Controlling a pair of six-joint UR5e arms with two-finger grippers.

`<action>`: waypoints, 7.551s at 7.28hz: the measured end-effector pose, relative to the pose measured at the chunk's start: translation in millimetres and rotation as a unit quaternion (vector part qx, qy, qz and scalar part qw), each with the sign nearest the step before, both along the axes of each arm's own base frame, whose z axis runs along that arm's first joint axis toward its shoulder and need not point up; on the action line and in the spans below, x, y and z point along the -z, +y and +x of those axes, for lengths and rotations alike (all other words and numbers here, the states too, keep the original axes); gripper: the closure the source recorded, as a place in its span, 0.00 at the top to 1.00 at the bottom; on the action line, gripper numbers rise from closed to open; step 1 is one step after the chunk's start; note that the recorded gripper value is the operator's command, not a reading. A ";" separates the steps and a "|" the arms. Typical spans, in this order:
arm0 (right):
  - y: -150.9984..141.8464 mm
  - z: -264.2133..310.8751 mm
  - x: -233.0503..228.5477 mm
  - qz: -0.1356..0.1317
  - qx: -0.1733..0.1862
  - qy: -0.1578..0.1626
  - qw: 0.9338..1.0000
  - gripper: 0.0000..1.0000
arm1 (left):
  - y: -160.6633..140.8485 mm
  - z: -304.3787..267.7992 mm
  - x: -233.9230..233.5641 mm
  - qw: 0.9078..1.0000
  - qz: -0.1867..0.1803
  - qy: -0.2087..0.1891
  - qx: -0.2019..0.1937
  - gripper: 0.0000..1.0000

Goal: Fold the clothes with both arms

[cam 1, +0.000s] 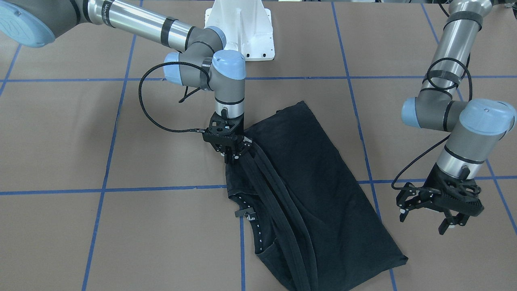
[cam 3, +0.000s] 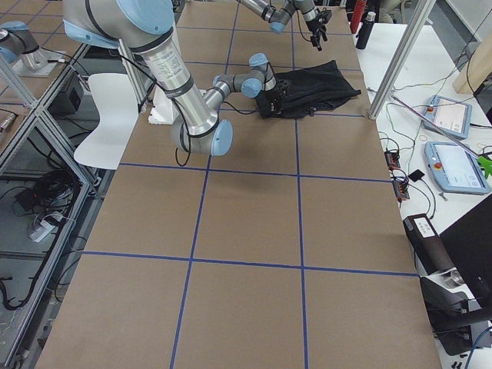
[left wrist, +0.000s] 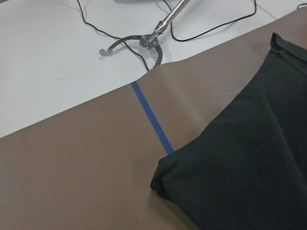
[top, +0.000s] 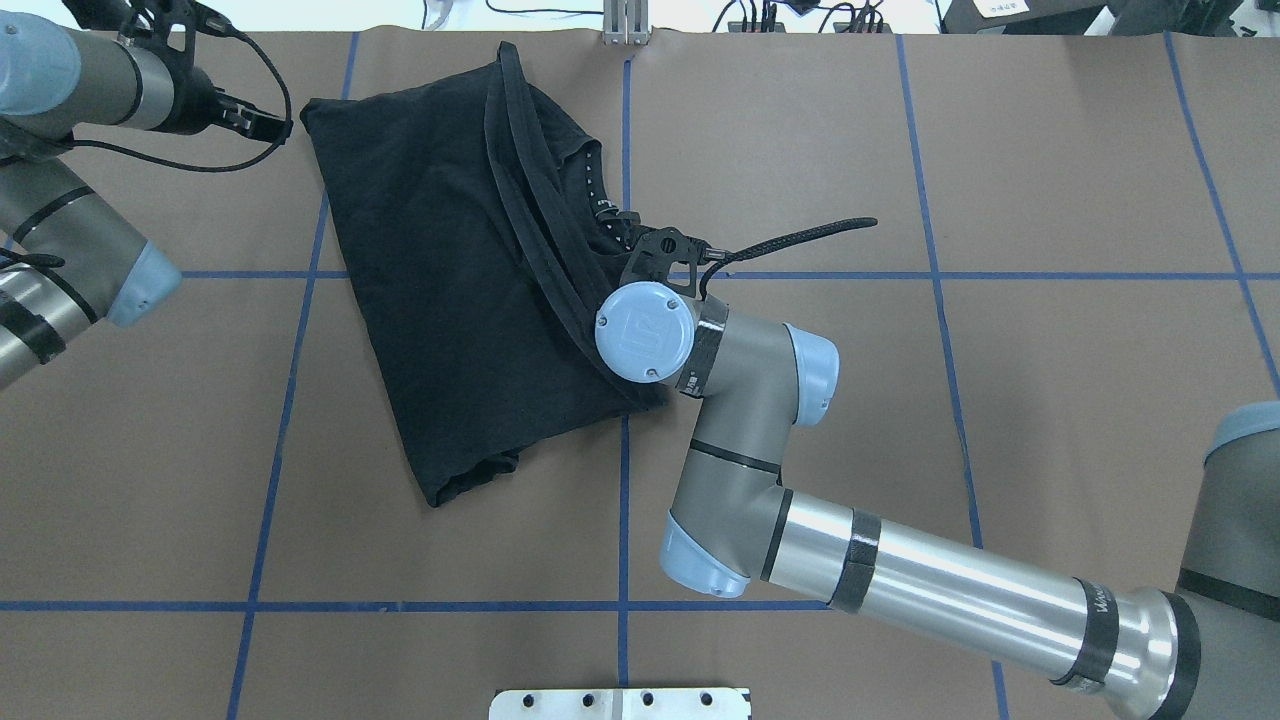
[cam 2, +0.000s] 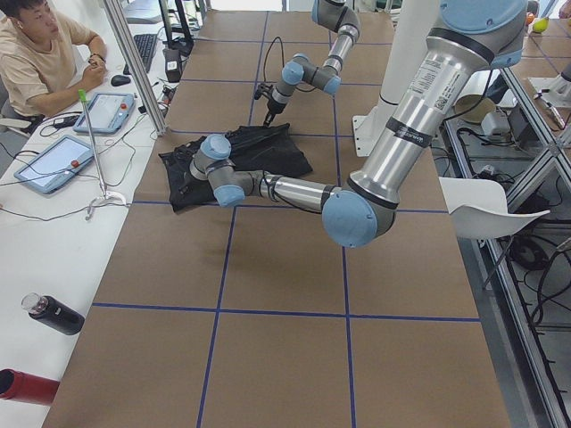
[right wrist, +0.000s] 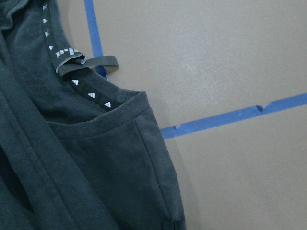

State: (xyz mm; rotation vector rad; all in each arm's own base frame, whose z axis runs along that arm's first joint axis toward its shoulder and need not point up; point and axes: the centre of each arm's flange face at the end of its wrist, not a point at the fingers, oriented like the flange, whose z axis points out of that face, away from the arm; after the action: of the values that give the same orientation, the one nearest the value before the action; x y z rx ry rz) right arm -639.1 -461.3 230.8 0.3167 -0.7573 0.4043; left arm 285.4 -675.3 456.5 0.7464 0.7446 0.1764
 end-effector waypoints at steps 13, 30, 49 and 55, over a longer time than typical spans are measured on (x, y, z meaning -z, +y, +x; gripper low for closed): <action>165.2 69.3 17.7 0.030 0.040 0.014 0.999 1.00 | 2.9 6.9 3.2 1.000 0.002 0.002 -0.005 1.00; 83.7 -68.6 65.5 -0.061 0.188 0.295 0.935 1.00 | 3.6 9.0 1.7 1.000 0.001 0.001 -0.006 1.00; -138.7 24.7 43.7 0.082 0.105 -0.013 0.991 0.57 | 13.3 8.7 -11.6 1.000 -0.013 0.015 0.002 1.00; -137.0 16.5 25.2 0.078 0.122 -0.009 0.989 0.00 | 14.4 7.7 -14.8 1.000 -0.016 0.016 0.003 1.00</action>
State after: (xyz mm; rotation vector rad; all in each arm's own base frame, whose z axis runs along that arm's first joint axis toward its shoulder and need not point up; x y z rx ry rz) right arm -622.6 -598.3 205.6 0.3624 -0.8370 0.1166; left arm 293.2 -660.9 471.3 0.7227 0.7736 0.1463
